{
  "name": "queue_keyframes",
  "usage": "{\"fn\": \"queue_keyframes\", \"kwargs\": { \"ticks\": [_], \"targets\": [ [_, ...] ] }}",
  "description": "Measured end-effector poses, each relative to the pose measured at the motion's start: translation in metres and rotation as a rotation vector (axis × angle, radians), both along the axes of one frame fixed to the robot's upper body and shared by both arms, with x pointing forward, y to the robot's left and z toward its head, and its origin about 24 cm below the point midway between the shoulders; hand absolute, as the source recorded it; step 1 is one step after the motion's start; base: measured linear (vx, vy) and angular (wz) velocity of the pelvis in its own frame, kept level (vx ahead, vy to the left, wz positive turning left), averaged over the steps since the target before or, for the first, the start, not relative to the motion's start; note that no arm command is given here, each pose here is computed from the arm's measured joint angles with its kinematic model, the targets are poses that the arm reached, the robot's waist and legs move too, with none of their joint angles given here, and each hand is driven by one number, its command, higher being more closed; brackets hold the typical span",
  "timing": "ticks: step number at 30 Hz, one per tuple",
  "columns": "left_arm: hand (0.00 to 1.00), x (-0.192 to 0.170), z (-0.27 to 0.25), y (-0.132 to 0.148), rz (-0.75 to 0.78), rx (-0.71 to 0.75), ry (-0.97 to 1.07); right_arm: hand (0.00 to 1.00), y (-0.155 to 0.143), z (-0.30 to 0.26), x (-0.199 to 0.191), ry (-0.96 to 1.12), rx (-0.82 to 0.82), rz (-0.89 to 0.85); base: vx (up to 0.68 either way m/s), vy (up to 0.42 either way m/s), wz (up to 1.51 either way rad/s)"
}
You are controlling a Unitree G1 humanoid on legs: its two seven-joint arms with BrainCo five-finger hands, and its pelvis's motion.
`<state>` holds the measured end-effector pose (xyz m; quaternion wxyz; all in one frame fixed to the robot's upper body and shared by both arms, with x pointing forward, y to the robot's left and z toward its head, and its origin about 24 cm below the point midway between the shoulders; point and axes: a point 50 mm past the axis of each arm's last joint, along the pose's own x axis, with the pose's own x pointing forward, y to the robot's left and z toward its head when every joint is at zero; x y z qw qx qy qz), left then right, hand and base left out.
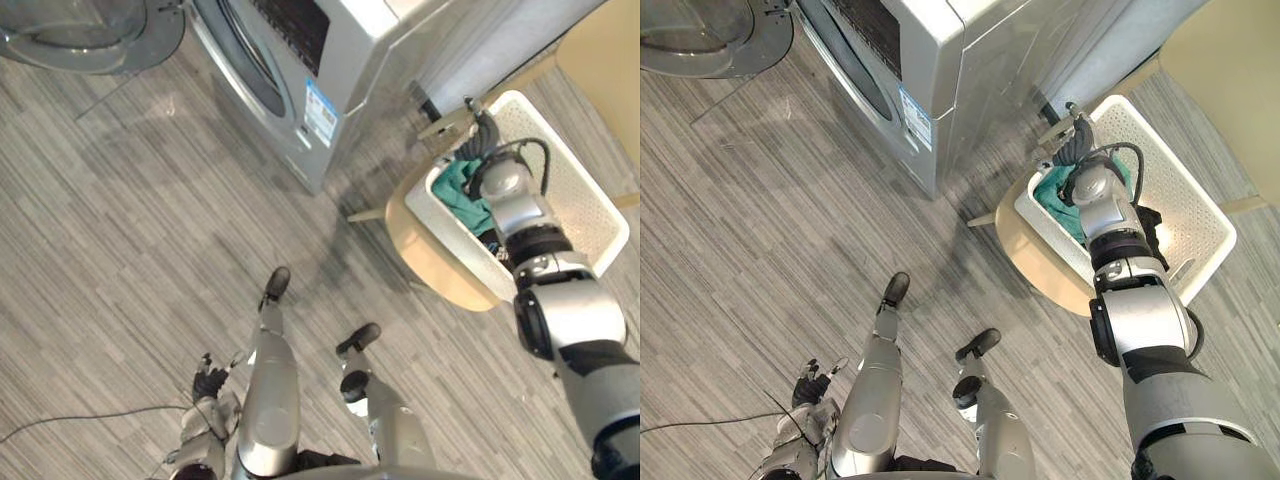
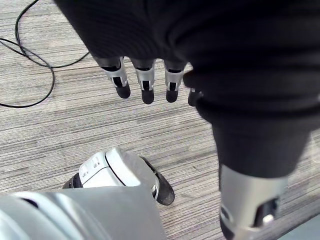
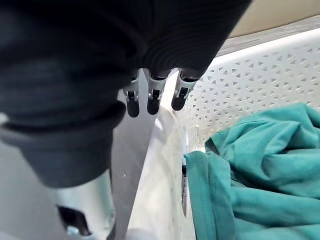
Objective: Pick up the laundry basket with both hands and put the clothes into the washing machine.
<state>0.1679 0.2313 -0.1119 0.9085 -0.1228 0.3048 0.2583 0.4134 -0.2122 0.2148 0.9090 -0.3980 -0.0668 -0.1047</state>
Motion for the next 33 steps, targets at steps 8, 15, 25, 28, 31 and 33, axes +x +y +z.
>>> {"fn": "queue_keyframes", "kwargs": {
  "ticks": [8,15,25,28,31,33],
  "targets": [
    [0.0,-0.001,0.001,0.007,0.062,-0.015,-0.021,0.0,-0.012,0.001,-0.018,-0.142,0.138,-0.031,0.04,0.028,-0.13],
    [0.0,-0.004,0.001,0.011,0.092,-0.004,-0.012,0.0,-0.018,0.014,-0.048,-0.351,0.236,-0.014,0.01,0.034,-0.09],
    [0.0,-0.007,0.001,0.02,0.111,0.019,-0.002,0.0,-0.027,-0.006,-0.055,-0.318,0.232,-0.045,0.05,0.028,-0.08],
    [0.0,-0.007,0.002,0.02,0.105,0.022,-0.005,0.0,-0.029,-0.017,-0.048,-0.246,0.221,-0.051,0.04,0.036,-0.01],
    [0.0,-0.004,0.004,0.02,0.095,0.026,-0.02,0.0,-0.032,-0.028,-0.031,-0.117,0.181,-0.077,0.01,0.037,-0.02],
    [0.0,-0.002,0.005,0.019,0.081,0.025,-0.026,0.0,-0.033,-0.029,-0.021,-0.056,0.161,-0.086,0.01,0.046,-0.02]
  ]
}}
